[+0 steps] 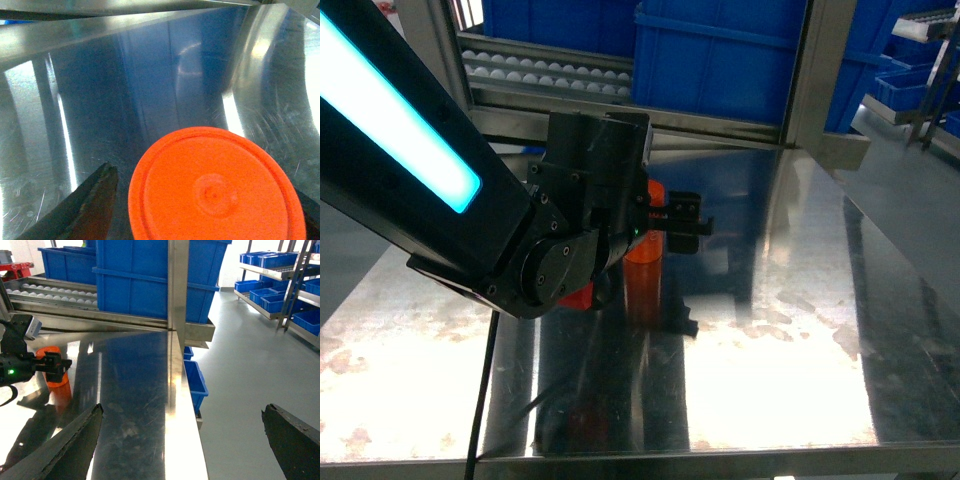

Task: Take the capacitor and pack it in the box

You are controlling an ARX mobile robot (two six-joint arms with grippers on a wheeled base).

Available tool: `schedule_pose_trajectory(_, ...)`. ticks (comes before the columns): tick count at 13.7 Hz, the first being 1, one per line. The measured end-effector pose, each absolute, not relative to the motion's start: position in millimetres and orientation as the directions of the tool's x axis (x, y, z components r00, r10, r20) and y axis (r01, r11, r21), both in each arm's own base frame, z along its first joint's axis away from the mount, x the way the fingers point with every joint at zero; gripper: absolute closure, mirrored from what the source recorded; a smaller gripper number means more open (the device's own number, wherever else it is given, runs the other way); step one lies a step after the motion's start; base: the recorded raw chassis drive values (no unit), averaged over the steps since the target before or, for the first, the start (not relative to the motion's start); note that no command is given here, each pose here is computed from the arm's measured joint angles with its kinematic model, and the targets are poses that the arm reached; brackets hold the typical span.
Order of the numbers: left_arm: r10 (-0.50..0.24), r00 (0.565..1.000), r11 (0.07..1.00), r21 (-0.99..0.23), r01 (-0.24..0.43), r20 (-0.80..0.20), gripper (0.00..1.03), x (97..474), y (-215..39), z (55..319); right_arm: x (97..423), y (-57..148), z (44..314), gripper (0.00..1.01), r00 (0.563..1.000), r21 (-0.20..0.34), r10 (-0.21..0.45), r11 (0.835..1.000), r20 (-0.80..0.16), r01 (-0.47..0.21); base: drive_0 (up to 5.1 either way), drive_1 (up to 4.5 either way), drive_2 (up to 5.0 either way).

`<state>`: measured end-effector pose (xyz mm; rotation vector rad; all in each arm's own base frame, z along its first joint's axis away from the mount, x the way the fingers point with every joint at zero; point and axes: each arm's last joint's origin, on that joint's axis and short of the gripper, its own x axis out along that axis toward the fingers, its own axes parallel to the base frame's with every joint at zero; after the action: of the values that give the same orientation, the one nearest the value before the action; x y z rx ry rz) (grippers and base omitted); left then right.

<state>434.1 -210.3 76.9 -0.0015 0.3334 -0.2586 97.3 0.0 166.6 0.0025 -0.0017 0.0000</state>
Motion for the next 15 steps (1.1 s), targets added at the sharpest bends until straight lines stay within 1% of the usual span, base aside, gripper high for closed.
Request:
schedule_pose_trajectory(2, -0.253, 0.910, 0.967, -0.062, 0.246, -0.329, 0.49, 433.9, -210.3, 76.6, 97.3, 0.0, 166.6, 0.03, 1.000, 0.003, 0.000, 1.000, 0.002, 0.000, 0.0, 0.00, 0.0)
schedule_pose_trajectory(3, -0.248, 0.911, 0.969, -0.069, 0.239, -0.329, 0.57, 434.4, -209.3, 76.9, 97.3, 0.0, 166.6, 0.03, 1.000, 0.002, 0.000, 1.000, 0.002, 0.000, 0.0, 0.00, 0.0)
schedule_pose_trajectory(5, -0.237, 0.919, 0.971, -0.089, 0.220, -0.316, 0.58, 432.0, -204.9, 82.9, 97.3, 0.0, 166.6, 0.03, 1.000, 0.002, 0.000, 1.000, 0.002, 0.000, 0.0, 0.00, 0.0)
schedule_pose_trajectory(7, -0.223, 0.928, 0.974, -0.108, 0.199, -0.300, 0.58, 422.2, -195.4, 100.2, 97.3, 0.0, 166.6, 0.03, 1.000, 0.002, 0.000, 1.000, 0.002, 0.000, 0.0, 0.00, 0.0)
schedule_pose_trajectory(8, -0.211, 0.942, 0.976, -0.114, 0.186, -0.263, 0.58, 415.4, -187.4, 118.3, 97.3, 0.0, 166.6, 0.03, 1.000, 0.002, 0.000, 1.000, 0.002, 0.000, 0.0, 0.00, 0.0)
schedule_pose_trajectory(10, -0.170, 0.971, 0.980, -0.129, 0.150, -0.165, 0.58, 395.9, -164.7, 163.3, 97.3, 0.0, 166.6, 0.03, 1.000, 0.003, 0.000, 1.000, 0.002, 0.000, 0.0, 0.00, 0.0)
schedule_pose_trajectory(11, -0.145, 0.985, 0.982, -0.137, 0.131, -0.098, 0.58, 379.7, -149.5, 188.5, 97.3, 0.0, 166.6, 0.03, 1.000, 0.002, 0.000, 1.000, 0.002, 0.000, 0.0, 0.00, 0.0)
schedule_pose_trajectory(12, -0.104, 0.994, 0.986, -0.133, 0.099, -0.035, 0.58, 359.3, -134.5, 209.9, 97.3, 0.0, 166.6, 0.03, 1.000, 0.002, 0.000, 1.000, 0.002, 0.000, 0.0, 0.00, 0.0)
schedule_pose_trajectory(13, -0.064, 0.998, 0.990, -0.123, 0.063, 0.002, 0.58, 336.8, -119.2, 225.5, 97.3, 0.0, 166.6, 0.03, 1.000, 0.003, 0.000, 1.000, 0.001, 0.000, 0.0, 0.00, 0.0)
schedule_pose_trajectory(14, -0.022, 0.999, 0.993, -0.115, 0.026, 0.030, 0.58, 316.2, -107.2, 234.6, 97.3, 0.0, 166.6, 0.03, 1.000, 0.003, 0.000, 1.000, 0.002, 0.000, 0.0, 0.00, 0.0)
schedule_pose_trajectory(15, 0.009, 1.000, 0.993, -0.114, -0.006, 0.026, 0.58, 290.8, -93.0, 240.0, 97.3, 0.0, 166.6, 0.03, 1.000, 0.003, 0.000, 1.000, 0.002, 0.000, 0.0, 0.00, 0.0)
